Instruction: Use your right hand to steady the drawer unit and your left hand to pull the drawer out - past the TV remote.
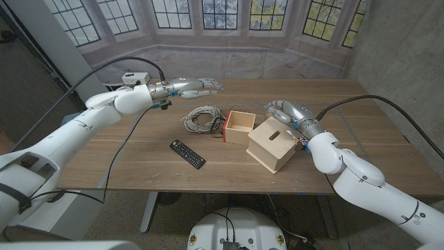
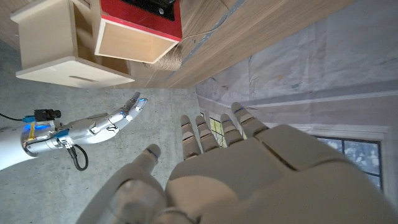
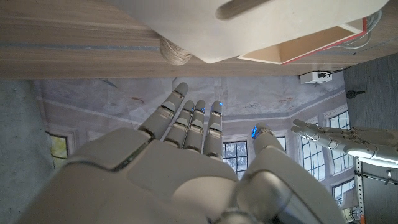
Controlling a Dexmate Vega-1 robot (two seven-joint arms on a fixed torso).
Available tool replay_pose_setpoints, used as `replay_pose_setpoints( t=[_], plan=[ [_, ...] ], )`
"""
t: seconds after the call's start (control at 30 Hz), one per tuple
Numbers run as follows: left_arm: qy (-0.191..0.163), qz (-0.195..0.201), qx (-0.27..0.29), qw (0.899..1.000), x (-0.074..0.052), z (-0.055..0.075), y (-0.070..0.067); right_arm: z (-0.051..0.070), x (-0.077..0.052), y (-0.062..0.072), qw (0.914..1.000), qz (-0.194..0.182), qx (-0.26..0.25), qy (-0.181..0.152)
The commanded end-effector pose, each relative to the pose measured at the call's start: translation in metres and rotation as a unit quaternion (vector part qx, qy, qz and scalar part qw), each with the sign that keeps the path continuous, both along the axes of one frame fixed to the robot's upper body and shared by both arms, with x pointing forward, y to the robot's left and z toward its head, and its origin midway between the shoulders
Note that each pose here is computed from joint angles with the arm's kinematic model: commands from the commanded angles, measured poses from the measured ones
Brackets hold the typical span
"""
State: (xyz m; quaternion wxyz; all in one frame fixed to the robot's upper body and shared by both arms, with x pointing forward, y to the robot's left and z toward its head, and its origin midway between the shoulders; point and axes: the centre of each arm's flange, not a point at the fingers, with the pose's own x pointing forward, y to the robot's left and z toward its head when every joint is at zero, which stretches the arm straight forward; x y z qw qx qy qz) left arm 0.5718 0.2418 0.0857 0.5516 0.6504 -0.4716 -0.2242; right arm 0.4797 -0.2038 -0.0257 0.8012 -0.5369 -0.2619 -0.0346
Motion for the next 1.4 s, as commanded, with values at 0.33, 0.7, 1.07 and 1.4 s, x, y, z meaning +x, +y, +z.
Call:
replay_pose_setpoints(
  t=[0.33, 0.7, 1.07, 1.4],
  plan=[
    [0.088, 0.047, -0.22, 0.97, 0.022, -0.015, 0.008, -0.004, 0.029, -0.006, 0.9983, 0.01, 0.035, 0.046],
    [0.13, 0.019, -0.284, 0.95, 0.038, -0.035, -0.022, 0.0, 0.033, -0.018, 0.998, 0.002, 0.035, 0.052],
    [0.152, 0.023, -0.318, 0.935, 0.041, -0.061, -0.031, 0.01, 0.028, -0.046, 0.9962, -0.012, 0.081, 0.032],
    [0.165, 0.021, -0.359, 0.918, 0.036, -0.073, -0.034, 0.011, 0.03, -0.057, 0.9921, -0.003, 0.124, 0.019]
  ],
)
